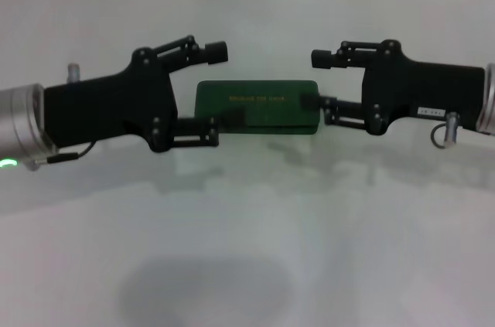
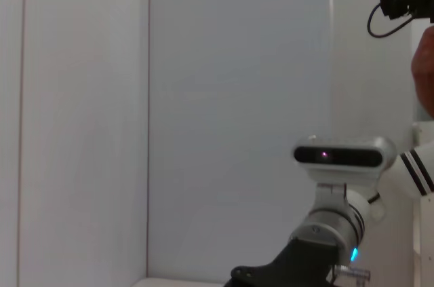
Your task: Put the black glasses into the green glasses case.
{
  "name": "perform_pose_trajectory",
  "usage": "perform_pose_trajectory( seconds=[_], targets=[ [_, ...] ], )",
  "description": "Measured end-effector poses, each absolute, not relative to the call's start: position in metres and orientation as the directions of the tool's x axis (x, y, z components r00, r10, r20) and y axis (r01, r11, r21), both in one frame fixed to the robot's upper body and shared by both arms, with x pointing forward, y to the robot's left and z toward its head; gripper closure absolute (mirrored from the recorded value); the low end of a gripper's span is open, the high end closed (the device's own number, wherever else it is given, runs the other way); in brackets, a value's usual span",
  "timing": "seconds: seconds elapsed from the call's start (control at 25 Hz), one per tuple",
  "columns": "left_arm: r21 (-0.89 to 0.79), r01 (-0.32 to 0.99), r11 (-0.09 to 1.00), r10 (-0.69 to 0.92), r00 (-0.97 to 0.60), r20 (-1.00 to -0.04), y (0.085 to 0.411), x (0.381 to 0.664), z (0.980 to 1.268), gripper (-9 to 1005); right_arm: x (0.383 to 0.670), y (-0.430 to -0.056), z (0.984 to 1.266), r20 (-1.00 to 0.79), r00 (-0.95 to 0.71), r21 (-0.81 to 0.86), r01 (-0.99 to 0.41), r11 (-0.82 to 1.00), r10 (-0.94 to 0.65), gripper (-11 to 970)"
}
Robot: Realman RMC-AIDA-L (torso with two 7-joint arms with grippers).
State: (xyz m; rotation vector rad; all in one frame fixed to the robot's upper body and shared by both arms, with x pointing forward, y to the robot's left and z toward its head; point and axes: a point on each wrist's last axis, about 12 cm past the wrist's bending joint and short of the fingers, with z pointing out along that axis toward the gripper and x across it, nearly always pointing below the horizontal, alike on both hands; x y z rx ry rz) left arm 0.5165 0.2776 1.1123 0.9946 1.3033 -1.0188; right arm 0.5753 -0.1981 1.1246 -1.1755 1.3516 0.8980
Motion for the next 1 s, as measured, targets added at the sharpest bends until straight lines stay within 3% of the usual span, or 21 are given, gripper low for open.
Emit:
perform_pose_trajectory(
  seconds=[0.36, 1.0],
  targets=[
    [0.0, 0.963, 0.27, -0.003, 0.001, -1.0, 0.279, 0.51, 1.105, 122, 0.564, -0.184, 1.114, -0.982, 0.068, -0.095, -0.984, 0.151, -0.175, 242],
    [-0.013, 0.964, 0.265, 0.002, -0.014, -1.0, 0.283, 0.502, 1.099, 122, 0.563, -0.187, 1.107, -0.979, 0.158, -0.181, -0.961, 0.208, -0.126, 247]
  ],
)
